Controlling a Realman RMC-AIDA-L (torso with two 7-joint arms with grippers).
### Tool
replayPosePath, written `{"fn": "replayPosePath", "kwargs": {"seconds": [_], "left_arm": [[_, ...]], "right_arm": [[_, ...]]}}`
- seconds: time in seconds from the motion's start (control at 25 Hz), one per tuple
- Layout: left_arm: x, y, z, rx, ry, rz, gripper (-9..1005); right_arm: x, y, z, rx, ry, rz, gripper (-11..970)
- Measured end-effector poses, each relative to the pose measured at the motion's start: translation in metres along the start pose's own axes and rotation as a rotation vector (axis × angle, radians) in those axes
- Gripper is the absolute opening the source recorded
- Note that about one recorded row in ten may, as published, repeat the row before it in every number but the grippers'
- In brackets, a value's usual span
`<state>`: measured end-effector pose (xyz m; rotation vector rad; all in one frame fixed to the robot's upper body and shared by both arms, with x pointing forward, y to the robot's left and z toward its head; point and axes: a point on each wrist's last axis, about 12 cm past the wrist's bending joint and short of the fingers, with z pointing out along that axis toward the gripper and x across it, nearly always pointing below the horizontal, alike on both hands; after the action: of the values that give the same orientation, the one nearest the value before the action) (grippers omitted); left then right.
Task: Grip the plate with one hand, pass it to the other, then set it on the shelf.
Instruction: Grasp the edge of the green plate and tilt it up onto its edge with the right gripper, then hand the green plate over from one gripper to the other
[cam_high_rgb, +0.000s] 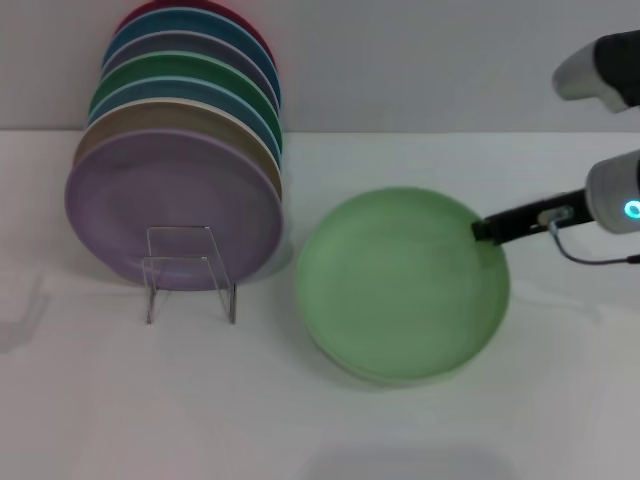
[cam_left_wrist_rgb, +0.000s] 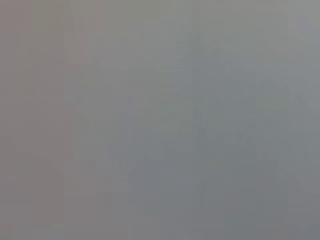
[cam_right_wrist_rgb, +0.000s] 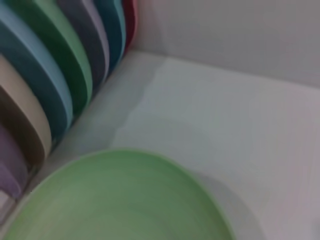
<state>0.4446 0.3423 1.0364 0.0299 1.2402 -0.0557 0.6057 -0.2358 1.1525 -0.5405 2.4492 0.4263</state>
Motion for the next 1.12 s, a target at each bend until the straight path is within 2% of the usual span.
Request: {"fn": "replayPosePath", "kwargs": {"seconds": [0.08,0.24,0.28,0.36,0.44,0.48,0.56,0.64,0.68,0.72,0.8,0.84,0.88,0.92,1.04,1.08,1.12], "left_arm": [[-0.008,-0.006,-0.002,0.050,-0.063,-0.003,859],[-0.012,-0.012,0.001,0.104,-0.097,-0.032,859],[-0.016,-0.019,0.006,0.153,-0.111,-0.045,859],[-0.018,-0.022,0.010,0.173,-0.116,-0.043,859],[-0.024,-0.031,0.021,0.199,-0.105,-0.004,859],[-0.032,-0.042,0.035,0.211,-0.070,0.049,859],[-0.038,-0.048,0.042,0.217,-0.059,0.061,859],[-0.052,-0.059,0.063,0.238,0.037,0.079,859],[-0.067,-0.068,0.077,0.273,0.096,0.072,859],[-0.072,-0.071,0.082,0.291,0.122,0.065,859],[-0.087,-0.080,0.090,0.343,0.161,0.039,859],[-0.087,-0.080,0.090,0.343,0.161,0.039,859],[-0.099,-0.089,0.096,0.385,0.187,0.025,859],[-0.099,-0.089,0.096,0.385,0.187,0.025,859],[-0.116,-0.108,0.104,0.436,0.258,0.041,858],[-0.122,-0.120,0.109,0.457,0.332,0.075,857],[-0.122,-0.120,0.109,0.457,0.332,0.075,855]], "right_arm": [[0.002,-0.002,-0.012,-0.026,-0.068,0.005,19],[0.007,-0.006,-0.025,-0.064,-0.154,0.007,18],[0.011,-0.010,-0.031,-0.077,-0.196,0.006,18],[0.013,-0.012,-0.034,-0.079,-0.218,0.001,18],[0.019,-0.017,-0.037,-0.080,-0.259,-0.012,18],[0.024,-0.020,-0.040,-0.075,-0.291,-0.033,18],[0.026,-0.021,-0.040,-0.071,-0.304,-0.050,18],[0.030,-0.021,-0.041,-0.058,-0.342,-0.107,19],[0.036,-0.020,-0.040,-0.045,-0.394,-0.169,19],[0.043,-0.019,-0.040,-0.022,-0.452,-0.240,19],[0.047,-0.018,-0.040,-0.011,-0.476,-0.265,19],[0.047,-0.018,-0.040,-0.011,-0.476,-0.265,19],[0.054,-0.018,-0.039,0.015,-0.532,-0.312,19],[0.054,-0.018,-0.039,0.015,-0.532,-0.312,18],[0.063,-0.019,-0.038,0.042,-0.602,-0.337,18],[0.065,-0.020,-0.037,0.045,-0.623,-0.341,18],[0.067,-0.021,-0.037,0.044,-0.644,-0.341,18]]}}
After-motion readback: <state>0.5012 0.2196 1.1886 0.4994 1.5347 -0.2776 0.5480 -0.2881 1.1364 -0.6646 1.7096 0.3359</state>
